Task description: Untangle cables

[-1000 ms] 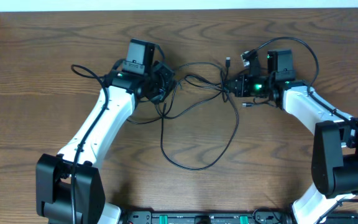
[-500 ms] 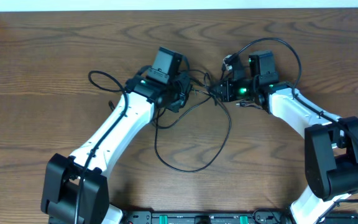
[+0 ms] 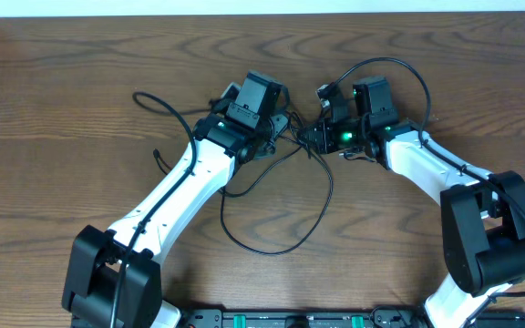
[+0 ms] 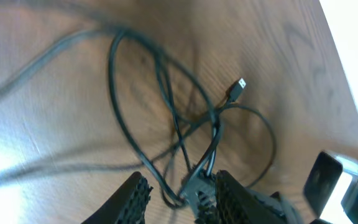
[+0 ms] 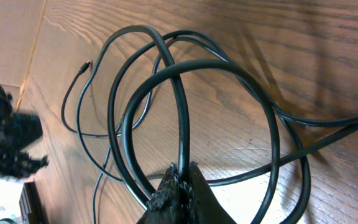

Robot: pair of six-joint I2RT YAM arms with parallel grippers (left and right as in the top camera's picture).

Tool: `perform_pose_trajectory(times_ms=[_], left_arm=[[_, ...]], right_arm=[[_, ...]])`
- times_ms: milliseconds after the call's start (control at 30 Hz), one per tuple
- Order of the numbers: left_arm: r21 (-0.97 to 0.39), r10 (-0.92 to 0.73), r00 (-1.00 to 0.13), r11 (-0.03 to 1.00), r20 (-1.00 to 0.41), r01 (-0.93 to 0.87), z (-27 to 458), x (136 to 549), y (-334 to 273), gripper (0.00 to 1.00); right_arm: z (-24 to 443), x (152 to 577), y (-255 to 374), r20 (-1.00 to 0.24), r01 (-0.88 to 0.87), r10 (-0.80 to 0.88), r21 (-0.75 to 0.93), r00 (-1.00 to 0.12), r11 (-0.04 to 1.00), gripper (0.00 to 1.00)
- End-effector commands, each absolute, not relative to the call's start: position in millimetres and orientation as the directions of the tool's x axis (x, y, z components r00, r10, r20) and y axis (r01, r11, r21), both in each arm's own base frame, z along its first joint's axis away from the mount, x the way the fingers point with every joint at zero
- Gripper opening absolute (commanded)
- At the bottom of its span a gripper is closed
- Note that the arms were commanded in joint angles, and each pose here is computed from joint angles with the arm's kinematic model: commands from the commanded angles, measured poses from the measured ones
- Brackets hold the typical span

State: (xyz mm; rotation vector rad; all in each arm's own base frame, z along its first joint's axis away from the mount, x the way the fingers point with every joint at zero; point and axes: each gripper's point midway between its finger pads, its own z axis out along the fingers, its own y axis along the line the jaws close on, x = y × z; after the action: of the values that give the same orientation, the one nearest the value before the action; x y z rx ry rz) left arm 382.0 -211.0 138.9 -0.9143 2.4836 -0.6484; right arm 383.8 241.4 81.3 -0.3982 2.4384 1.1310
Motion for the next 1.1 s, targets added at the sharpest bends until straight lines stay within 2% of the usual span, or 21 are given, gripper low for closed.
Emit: perform_pose_trajectory(times_ms=[0, 167, 433, 800, 1067], left_arm=[[-0.424, -0.413, -0.796, 0.879, -0.443, -0.220, 145.5, 389.2, -204.8, 0.32], [-0.356, -0.278, -0.821, 0.929, -0.499, -0.099, 145.4, 388.8, -205.2, 0.32], [-0.406, -0.347, -0.816, 0.901, -0.463, -0.153, 145.5, 388.4, -209.1, 0.32], [-0.420, -0.285, -0.871, 0.902, -0.400, -0.102, 109.9, 382.0, -246.6, 0.32], [-0.423, -0.286, -0.869, 0.901, -0.405, -0.099, 109.4, 383.8, -247.9, 0.32]], right_arm=[[87.9, 376.8, 250.9, -0.483, -0.446, -0.098, 0.689, -0.870, 0.571, 0.01], [99.7, 366.8, 260.2, -0.498, -0.494, -0.129, 0.725, -0.857, 0.480, 0.01], [99.9, 366.6, 260.3, -0.498, -0.494, -0.129, 0.726, -0.857, 0.479, 0.01], [99.3, 366.9, 259.8, -0.498, -0.493, -0.129, 0.724, -0.857, 0.483, 0.01], [98.6, 367.3, 259.1, -0.497, -0.491, -0.128, 0.722, -0.858, 0.487, 0.01]])
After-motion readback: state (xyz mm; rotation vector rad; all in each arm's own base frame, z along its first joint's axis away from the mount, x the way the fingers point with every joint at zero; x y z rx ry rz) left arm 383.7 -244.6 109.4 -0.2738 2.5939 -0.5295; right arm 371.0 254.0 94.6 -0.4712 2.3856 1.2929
